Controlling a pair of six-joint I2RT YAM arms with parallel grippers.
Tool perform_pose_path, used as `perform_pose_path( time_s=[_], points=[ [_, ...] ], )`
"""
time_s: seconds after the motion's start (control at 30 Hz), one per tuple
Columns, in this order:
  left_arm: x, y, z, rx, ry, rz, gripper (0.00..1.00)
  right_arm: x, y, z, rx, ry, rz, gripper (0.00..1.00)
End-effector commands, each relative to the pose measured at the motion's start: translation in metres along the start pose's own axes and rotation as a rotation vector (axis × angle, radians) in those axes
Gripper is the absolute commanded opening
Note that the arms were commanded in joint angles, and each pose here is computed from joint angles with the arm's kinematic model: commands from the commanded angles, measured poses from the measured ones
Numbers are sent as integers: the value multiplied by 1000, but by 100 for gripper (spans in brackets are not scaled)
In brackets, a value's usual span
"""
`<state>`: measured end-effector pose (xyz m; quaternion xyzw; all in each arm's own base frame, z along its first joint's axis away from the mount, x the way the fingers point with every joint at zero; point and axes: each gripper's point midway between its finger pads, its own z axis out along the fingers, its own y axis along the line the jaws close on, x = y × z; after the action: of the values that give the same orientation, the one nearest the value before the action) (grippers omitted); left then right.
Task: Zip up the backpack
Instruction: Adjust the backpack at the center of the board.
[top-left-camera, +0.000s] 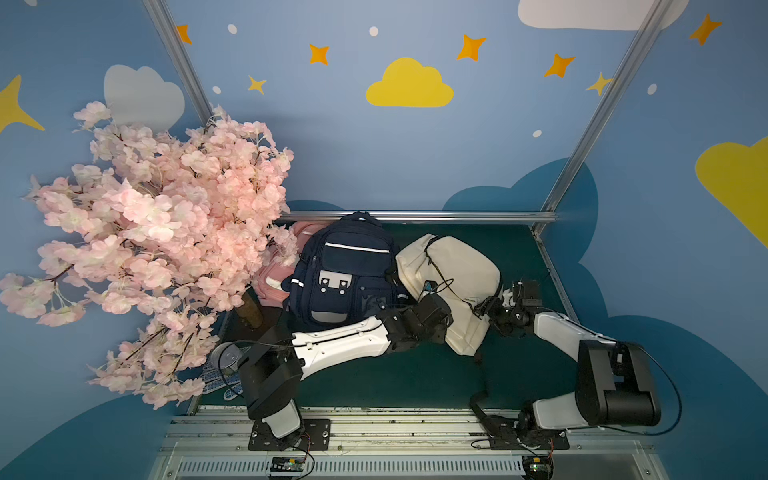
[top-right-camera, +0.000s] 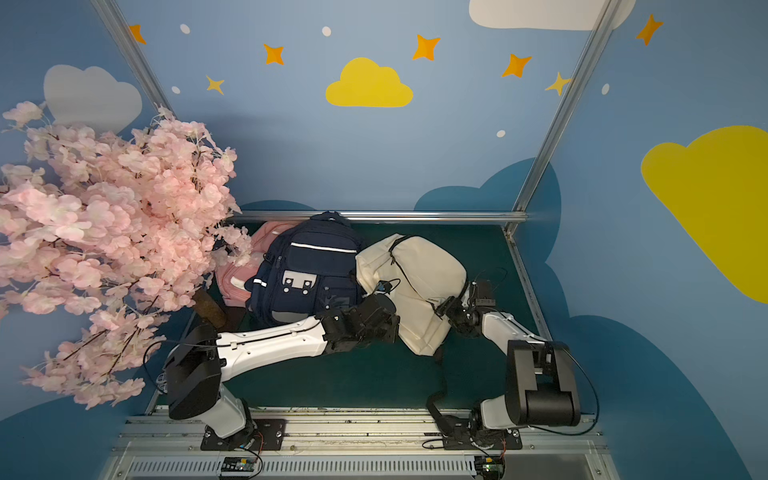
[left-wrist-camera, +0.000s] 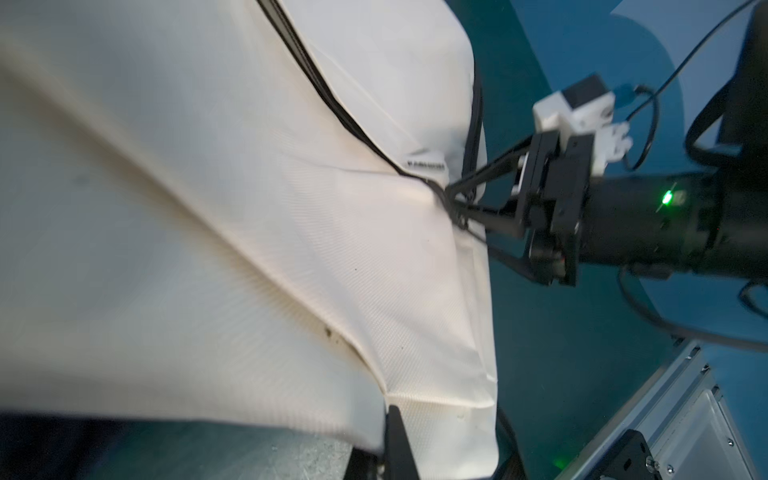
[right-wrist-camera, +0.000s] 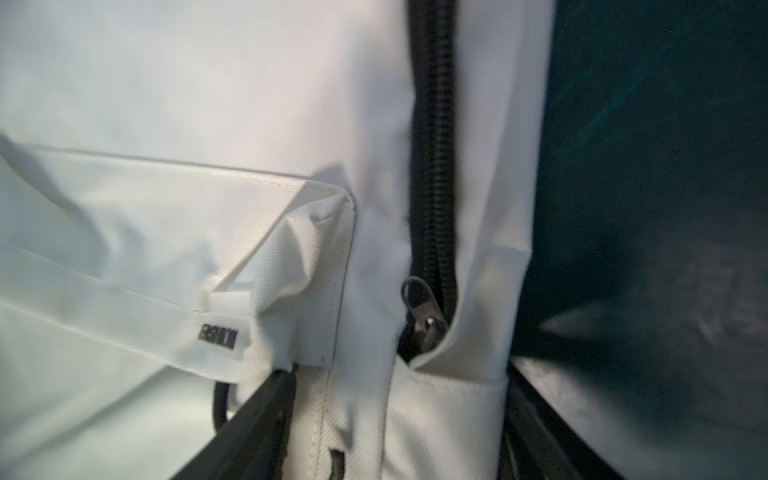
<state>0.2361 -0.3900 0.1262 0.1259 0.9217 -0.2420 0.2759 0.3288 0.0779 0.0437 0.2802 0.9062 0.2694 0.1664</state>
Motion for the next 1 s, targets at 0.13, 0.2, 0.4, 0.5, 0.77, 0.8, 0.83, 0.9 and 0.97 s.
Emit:
perform_pose_path(
  time_s=[0.13,0.2,0.4,0.5,0.77,0.8,0.83,0.9,0.97],
  points=[
    [51,-40,0,162,173,7,44,-40,24,-1,-16,-64,-60,70],
    [35,-19,-20,93,114,20,58,-41,21,-14,26,-94,-84,72],
    [-31,66,-62,-82,-24,12,78,-33,11,-51,123,-154,-174,74],
    [-57,112,-60,-136,-36,-30,85,-14,10,-53,114,-104,-204,75],
    [-74,171,4,-136,136,-119,85,39,10,-39,53,1,-232,74],
    [-73,172,11,-137,153,-120,84,49,5,-34,60,26,-233,74],
    [-72,172,16,-133,166,-122,83,53,5,-30,57,41,-235,74],
    [-68,171,25,-114,188,-128,79,59,4,-22,49,73,-235,73],
    [-64,168,30,-94,202,-141,71,60,4,-13,41,97,-232,72]
  ],
)
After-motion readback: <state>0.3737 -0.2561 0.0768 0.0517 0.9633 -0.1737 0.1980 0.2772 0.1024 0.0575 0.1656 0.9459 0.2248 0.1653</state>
